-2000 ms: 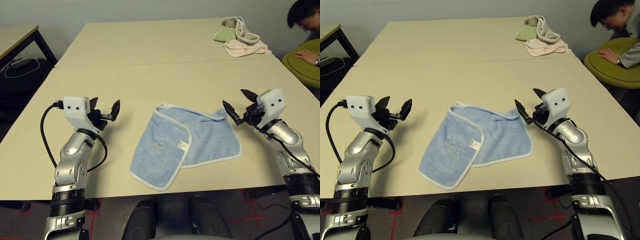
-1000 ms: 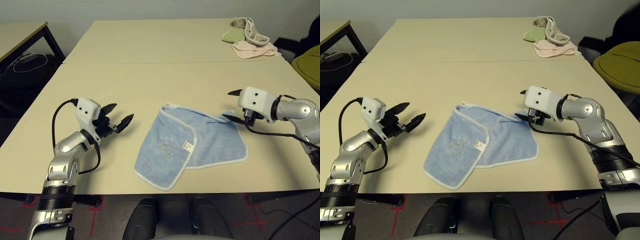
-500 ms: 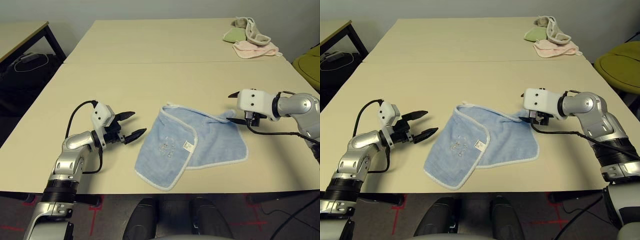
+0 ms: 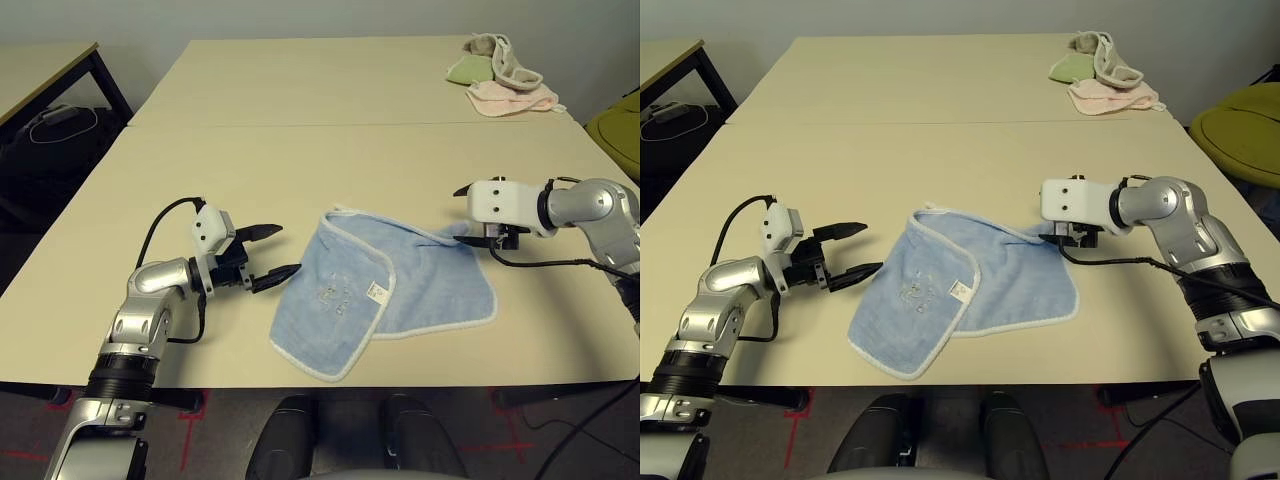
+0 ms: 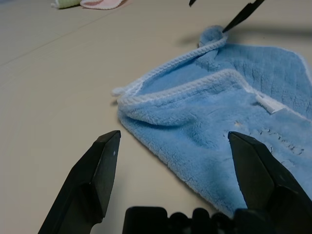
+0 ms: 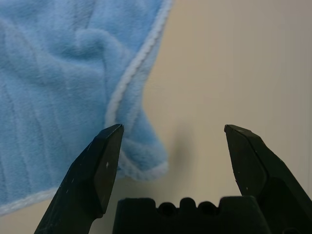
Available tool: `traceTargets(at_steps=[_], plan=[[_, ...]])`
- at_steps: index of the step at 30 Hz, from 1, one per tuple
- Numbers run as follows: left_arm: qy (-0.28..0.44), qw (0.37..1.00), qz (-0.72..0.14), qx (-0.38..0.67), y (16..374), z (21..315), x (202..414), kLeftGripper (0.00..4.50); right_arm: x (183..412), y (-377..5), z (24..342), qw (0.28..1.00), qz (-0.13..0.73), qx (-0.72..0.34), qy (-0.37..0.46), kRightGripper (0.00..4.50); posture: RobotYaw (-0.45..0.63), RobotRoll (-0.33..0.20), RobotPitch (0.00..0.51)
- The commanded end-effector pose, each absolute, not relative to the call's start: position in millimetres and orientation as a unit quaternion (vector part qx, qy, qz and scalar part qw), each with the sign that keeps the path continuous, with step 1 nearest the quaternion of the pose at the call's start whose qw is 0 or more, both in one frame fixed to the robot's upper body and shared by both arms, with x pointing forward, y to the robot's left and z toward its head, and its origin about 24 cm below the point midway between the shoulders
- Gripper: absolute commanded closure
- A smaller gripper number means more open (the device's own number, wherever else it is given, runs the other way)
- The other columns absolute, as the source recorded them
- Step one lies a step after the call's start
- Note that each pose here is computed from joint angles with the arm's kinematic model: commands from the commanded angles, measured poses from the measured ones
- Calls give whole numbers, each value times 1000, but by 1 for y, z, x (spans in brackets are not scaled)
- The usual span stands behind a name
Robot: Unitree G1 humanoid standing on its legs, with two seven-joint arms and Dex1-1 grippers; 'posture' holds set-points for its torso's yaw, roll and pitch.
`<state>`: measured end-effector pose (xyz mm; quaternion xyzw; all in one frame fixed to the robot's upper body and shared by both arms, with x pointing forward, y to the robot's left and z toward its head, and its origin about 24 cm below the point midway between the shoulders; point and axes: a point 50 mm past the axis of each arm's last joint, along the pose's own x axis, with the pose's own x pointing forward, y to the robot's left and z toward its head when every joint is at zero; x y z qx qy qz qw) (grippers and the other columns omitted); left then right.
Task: Fold the towel and set it aside.
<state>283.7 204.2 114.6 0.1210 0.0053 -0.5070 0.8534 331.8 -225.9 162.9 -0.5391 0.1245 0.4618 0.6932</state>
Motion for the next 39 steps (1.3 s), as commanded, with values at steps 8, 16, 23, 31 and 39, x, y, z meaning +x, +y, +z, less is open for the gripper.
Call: traceTargets(at_steps=[8, 16, 23, 31, 39], plan=[[-5, 848, -520, 103, 190, 125, 279, 36, 326, -234, 166, 648, 486, -558, 182, 40, 146, 0, 95], [-9, 849, -519, 99, 187, 126, 279, 36, 329, -229, 164, 645, 488, -560, 177, 40, 149, 0, 89], [-8, 850, -518, 96, 187, 125, 277, 36, 334, -227, 155, 639, 494, -561, 181, 40, 147, 0, 88], [-9, 851, -515, 96, 186, 125, 276, 36, 338, -220, 147, 634, 500, -563, 177, 40, 151, 0, 92], [-13, 859, -504, 87, 183, 122, 273, 0, 340, -215, 151, 632, 505, -564, 166, 2514, 159, 0, 95]])
